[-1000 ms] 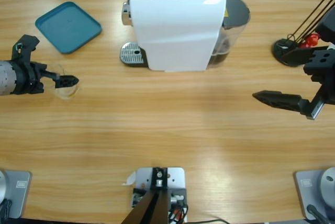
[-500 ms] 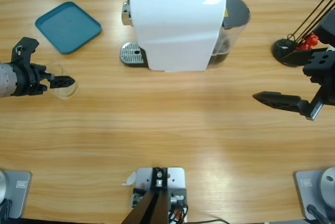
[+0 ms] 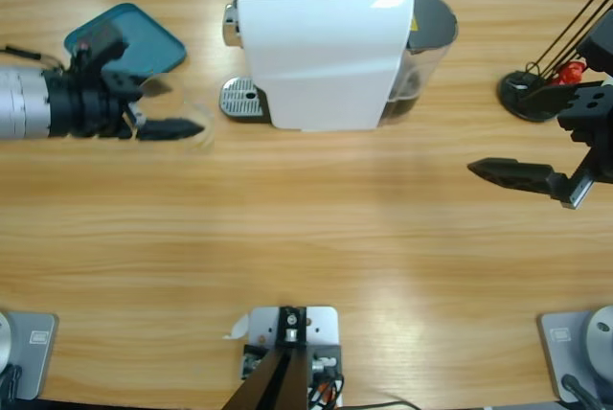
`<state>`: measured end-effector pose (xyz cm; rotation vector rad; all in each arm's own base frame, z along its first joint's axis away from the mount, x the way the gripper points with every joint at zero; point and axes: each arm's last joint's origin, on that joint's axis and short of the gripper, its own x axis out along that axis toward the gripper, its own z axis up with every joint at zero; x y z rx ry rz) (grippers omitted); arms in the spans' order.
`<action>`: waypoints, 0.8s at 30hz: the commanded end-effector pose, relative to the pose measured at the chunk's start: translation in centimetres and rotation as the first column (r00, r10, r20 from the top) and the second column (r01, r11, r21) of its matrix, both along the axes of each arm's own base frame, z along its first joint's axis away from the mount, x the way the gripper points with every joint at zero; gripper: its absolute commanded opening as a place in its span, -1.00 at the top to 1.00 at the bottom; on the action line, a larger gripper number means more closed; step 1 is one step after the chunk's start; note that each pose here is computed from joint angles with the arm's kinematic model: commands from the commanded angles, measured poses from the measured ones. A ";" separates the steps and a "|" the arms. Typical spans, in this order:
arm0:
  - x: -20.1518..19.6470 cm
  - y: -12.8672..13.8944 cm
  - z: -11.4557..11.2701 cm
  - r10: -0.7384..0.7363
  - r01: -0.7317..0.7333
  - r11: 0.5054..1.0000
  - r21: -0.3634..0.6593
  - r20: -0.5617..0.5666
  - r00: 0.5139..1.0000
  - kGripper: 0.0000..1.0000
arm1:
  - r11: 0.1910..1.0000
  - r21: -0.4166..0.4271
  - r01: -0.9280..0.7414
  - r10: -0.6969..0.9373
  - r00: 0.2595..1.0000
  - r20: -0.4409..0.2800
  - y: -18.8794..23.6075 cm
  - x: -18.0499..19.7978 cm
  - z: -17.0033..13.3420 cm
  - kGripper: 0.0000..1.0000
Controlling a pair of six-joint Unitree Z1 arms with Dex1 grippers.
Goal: Pour coffee
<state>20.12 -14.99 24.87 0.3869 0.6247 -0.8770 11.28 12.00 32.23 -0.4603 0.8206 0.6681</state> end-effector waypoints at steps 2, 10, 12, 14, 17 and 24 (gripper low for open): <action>5.6 -1.3 -0.4 -0.113 0.112 0.992 0.062 0.008 0.994 0.05 | 1.000 -0.020 0.012 -0.013 0.999 -0.029 -0.6 0.6 -1.3 -1.00; 7.7 -2.2 -1.6 -0.200 0.201 0.966 0.164 -0.022 0.980 0.03 | 1.000 -0.023 0.014 -0.015 0.999 -0.035 -0.7 1.4 -1.6 -1.00; 8.5 -2.1 -1.6 -0.193 0.194 0.967 0.163 -0.020 0.981 0.03 | 1.000 -0.022 0.011 -0.012 0.999 -0.037 -0.5 1.5 -1.7 -1.00; 9.3 -2.2 -1.6 -0.204 0.206 0.962 0.179 -0.029 0.979 0.03 | 1.000 -0.021 0.011 -0.011 0.999 -0.039 -0.5 1.5 -1.7 -1.00; 10.5 -2.9 -1.8 -0.233 0.238 0.949 0.207 -0.047 0.971 0.03 | 1.000 -0.024 0.011 -0.012 0.999 -0.040 -0.5 1.6 -1.8 -1.00; 11.4 -3.7 -2.9 -0.248 0.258 0.939 0.227 -0.074 0.966 0.03 | 1.000 -0.023 0.012 -0.013 0.999 -0.045 -0.4 1.9 -2.1 -1.00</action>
